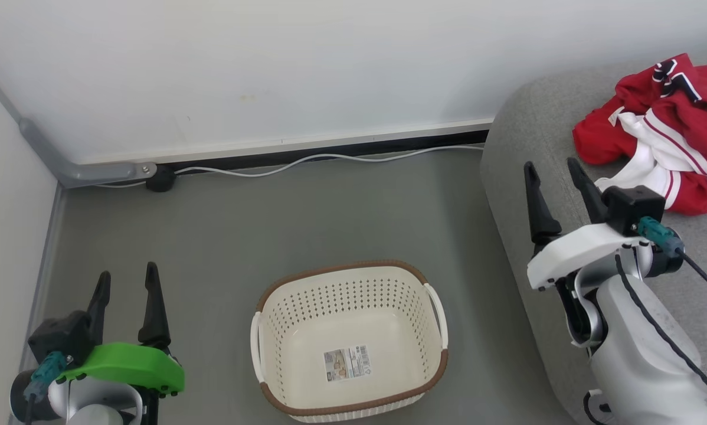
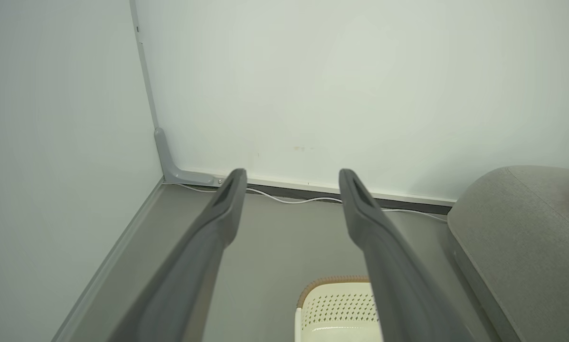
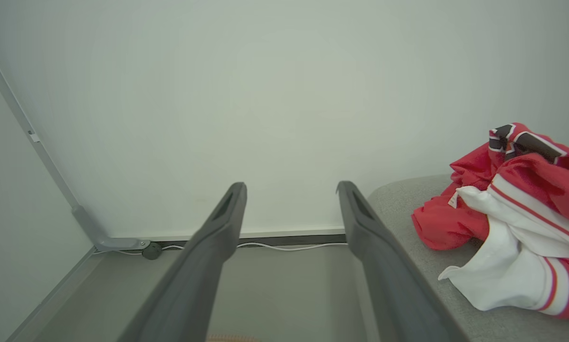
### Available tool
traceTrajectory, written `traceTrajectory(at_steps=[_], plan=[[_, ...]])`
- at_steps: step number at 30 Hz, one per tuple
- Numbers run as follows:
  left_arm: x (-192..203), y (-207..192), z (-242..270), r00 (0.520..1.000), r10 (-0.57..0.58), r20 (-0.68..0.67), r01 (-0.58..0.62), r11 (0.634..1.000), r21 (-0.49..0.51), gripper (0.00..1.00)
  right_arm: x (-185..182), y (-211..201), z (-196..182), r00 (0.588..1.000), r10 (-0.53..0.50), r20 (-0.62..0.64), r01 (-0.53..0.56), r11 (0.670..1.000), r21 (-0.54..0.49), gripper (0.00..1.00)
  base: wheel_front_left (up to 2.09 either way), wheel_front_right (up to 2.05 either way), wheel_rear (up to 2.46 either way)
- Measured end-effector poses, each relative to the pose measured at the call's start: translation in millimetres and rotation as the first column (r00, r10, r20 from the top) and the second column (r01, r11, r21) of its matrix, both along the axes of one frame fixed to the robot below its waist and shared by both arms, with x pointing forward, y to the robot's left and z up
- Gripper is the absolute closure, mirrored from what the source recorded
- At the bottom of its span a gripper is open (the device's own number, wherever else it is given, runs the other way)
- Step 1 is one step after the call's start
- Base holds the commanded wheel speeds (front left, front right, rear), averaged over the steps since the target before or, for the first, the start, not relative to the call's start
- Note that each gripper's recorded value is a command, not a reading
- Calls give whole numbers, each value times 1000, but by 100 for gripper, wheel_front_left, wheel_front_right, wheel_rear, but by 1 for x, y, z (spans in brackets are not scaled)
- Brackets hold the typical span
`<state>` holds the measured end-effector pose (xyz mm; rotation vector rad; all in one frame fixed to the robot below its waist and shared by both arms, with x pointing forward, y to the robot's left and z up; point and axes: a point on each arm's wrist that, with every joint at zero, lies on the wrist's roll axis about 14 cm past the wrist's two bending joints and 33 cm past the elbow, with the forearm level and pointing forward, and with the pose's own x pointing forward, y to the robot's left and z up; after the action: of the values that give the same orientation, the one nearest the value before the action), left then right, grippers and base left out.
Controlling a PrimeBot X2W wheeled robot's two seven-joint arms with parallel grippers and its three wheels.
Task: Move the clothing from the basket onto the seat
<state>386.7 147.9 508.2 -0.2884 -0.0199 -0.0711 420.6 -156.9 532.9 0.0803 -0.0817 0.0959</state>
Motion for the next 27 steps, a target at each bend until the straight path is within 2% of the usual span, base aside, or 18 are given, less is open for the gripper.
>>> traceTrajectory(at_steps=[9,13,27], plan=[[-12,26,-7,998,65,-18,-64,998,20,0,-21,9,-12,1000,-8,-22,8,999,34,0,0,0,0],[-17,31,-7,997,76,-14,-76,996,52,0,-29,9,-16,1000,-15,-27,16,999,38,0,0,0,0],[-35,45,-15,991,130,-32,-128,990,57,0,-50,13,-31,998,-22,-60,26,998,54,0,0,0,0]])
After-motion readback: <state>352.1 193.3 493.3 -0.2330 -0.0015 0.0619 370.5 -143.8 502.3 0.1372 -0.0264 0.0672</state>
